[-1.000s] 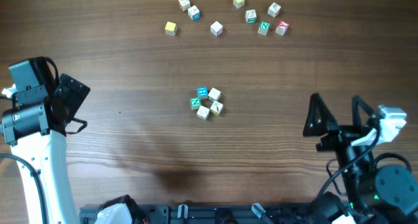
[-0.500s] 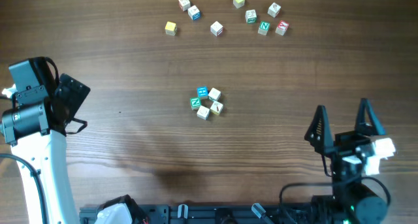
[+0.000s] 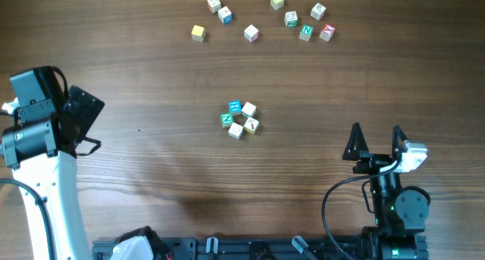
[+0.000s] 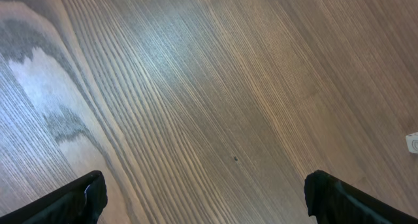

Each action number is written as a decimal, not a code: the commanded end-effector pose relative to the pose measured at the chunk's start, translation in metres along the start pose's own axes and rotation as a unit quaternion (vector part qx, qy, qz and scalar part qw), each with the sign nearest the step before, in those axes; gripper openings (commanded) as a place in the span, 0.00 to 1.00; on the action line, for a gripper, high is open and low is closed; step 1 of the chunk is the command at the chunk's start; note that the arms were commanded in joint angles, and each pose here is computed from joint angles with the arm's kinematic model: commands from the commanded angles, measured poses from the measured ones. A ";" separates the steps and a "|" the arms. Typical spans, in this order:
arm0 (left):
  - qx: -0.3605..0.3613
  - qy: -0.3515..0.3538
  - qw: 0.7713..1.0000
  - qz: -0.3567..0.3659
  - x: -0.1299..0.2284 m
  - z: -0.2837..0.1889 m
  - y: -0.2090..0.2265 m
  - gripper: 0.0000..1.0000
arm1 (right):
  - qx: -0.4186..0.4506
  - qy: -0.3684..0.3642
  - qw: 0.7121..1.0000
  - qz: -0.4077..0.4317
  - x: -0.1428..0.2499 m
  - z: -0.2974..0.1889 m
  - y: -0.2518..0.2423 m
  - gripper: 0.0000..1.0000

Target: Form a circle

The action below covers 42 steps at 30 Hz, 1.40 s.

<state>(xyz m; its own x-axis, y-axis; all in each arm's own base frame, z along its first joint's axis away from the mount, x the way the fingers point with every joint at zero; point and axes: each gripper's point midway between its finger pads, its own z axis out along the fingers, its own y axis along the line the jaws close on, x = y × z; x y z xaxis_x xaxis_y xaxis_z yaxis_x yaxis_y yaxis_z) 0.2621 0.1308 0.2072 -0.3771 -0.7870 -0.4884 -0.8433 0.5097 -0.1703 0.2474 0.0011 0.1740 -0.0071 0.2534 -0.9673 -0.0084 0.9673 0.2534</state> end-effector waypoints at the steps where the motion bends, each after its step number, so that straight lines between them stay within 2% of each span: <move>1: -0.004 -0.007 1.000 -0.009 -0.004 -0.001 0.002 1.00 | 0.009 -0.009 1.000 0.000 -0.004 -0.001 -0.003 1.00; 33: -0.006 -0.004 1.000 -0.007 -0.003 0.001 0.001 1.00 | 0.010 -0.009 1.000 0.004 -0.004 -0.001 -0.004 1.00; 38: 0.040 -0.031 0.999 0.014 0.002 -0.028 -0.014 1.00 | 0.010 -0.009 1.000 0.003 -0.004 -0.001 -0.004 1.00; 42: 0.093 -0.080 0.992 0.033 0.007 -0.069 -0.018 1.00 | 0.010 -0.009 1.000 0.003 -0.004 -0.001 -0.004 1.00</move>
<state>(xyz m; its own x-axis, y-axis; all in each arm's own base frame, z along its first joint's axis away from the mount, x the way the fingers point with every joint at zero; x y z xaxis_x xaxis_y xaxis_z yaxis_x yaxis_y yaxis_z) 0.2633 0.1033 0.2325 -0.4018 -0.7342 -0.5472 -0.7739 0.5917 -0.2257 0.2474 0.0011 0.1740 -0.0075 0.2538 -0.9672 -0.0083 0.9672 0.2538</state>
